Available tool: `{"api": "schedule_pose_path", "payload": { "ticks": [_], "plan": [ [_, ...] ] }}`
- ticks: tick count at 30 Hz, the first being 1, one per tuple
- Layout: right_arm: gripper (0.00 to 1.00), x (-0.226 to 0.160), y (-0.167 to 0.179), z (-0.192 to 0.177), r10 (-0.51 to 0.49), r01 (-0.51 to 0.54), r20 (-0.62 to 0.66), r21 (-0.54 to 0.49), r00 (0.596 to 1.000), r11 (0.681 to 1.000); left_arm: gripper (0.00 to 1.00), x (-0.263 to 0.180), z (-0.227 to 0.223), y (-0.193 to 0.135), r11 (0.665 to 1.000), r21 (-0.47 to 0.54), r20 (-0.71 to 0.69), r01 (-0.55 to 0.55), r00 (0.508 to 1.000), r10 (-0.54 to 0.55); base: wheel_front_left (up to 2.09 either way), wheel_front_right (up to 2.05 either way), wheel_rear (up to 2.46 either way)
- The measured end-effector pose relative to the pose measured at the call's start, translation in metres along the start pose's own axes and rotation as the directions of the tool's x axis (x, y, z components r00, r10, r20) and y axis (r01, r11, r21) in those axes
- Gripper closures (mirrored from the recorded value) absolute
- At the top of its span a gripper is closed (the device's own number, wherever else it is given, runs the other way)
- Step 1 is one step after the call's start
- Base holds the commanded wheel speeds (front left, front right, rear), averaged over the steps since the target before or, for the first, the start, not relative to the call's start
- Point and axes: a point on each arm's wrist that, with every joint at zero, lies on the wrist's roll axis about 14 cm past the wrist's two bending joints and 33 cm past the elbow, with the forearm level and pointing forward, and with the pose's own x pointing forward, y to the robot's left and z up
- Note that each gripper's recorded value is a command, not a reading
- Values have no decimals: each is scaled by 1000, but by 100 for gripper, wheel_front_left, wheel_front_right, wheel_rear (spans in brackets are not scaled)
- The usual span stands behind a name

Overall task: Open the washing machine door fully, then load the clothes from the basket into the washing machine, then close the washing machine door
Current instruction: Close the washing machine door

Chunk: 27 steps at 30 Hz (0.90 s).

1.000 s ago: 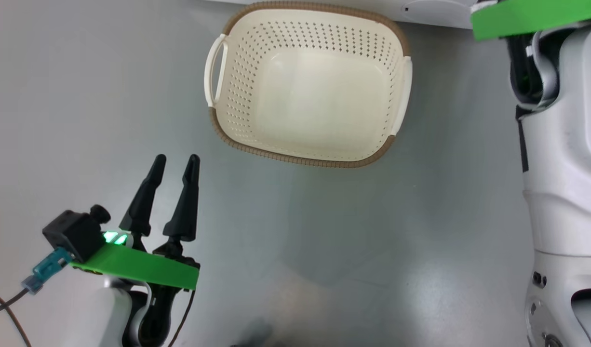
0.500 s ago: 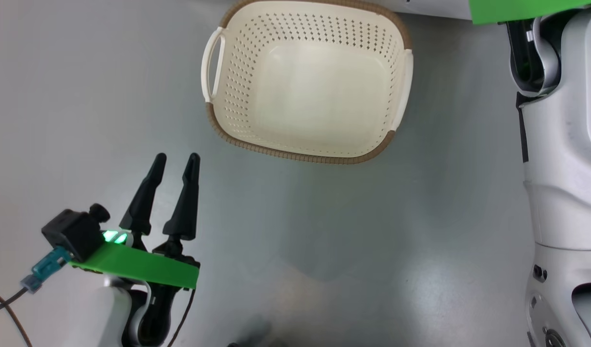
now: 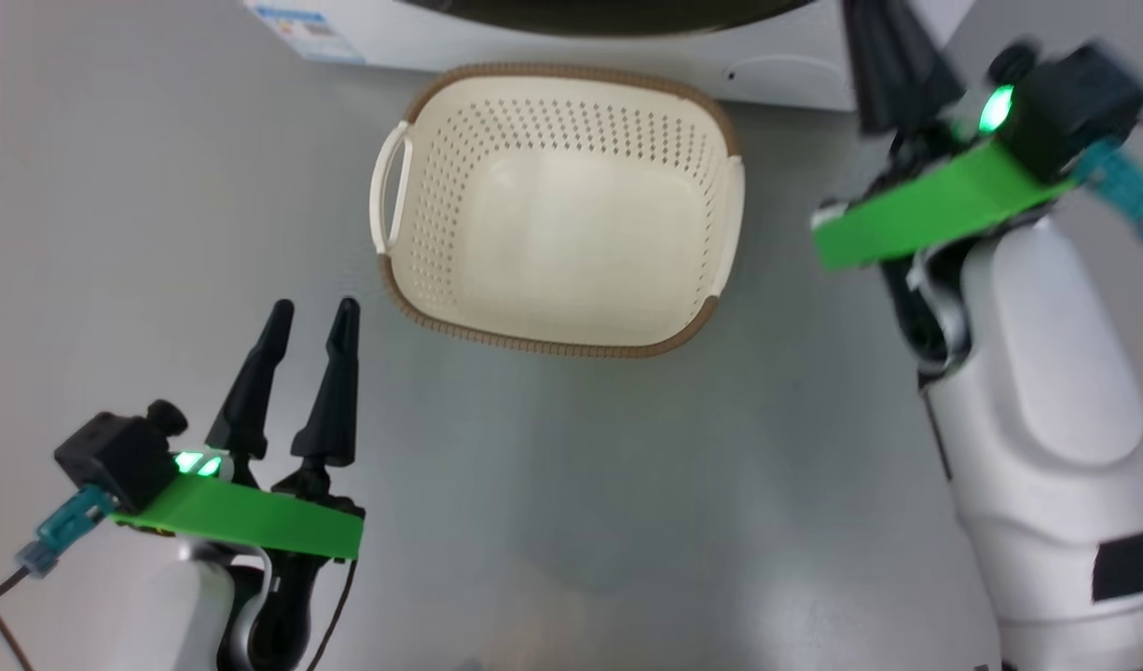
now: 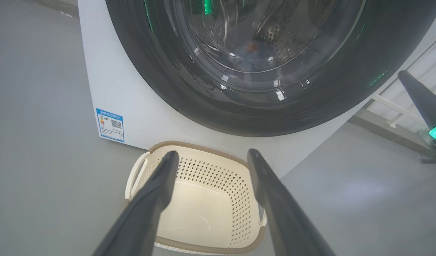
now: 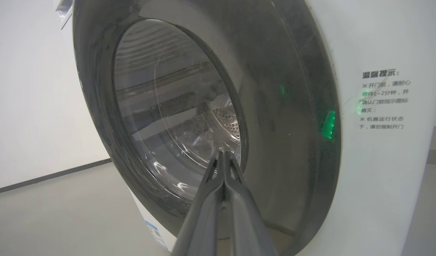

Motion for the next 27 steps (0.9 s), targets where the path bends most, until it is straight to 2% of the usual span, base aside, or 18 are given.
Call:
{"api": "schedule_pose_path", "payload": {
  "ticks": [10,11,12,13,22,27],
  "plan": [
    [100,-51,5,-3,-21,18,-95,-35,995,999,0,-12,11,-9,1000,12,27,28,999,-29,0,0,0],
    [82,-54,5,0,-25,21,-96,-37,995,999,0,-13,12,-11,999,15,29,33,999,-34,0,0,0],
    [55,-58,5,2,-28,24,-96,-38,995,999,0,-13,13,-13,999,14,33,39,999,-39,0,0,0],
    [0,-61,5,4,-31,27,-98,-40,995,999,0,-14,15,-14,999,12,37,42,998,-42,0,0,0],
    [0,-96,-1,18,-88,80,-115,-72,989,994,0,-22,20,-24,997,29,52,66,996,-67,0,0,0],
    [0,-128,-8,22,-141,128,-144,-96,979,987,0,-28,20,-29,996,33,53,80,995,-82,0,0,0]
  ]
}}
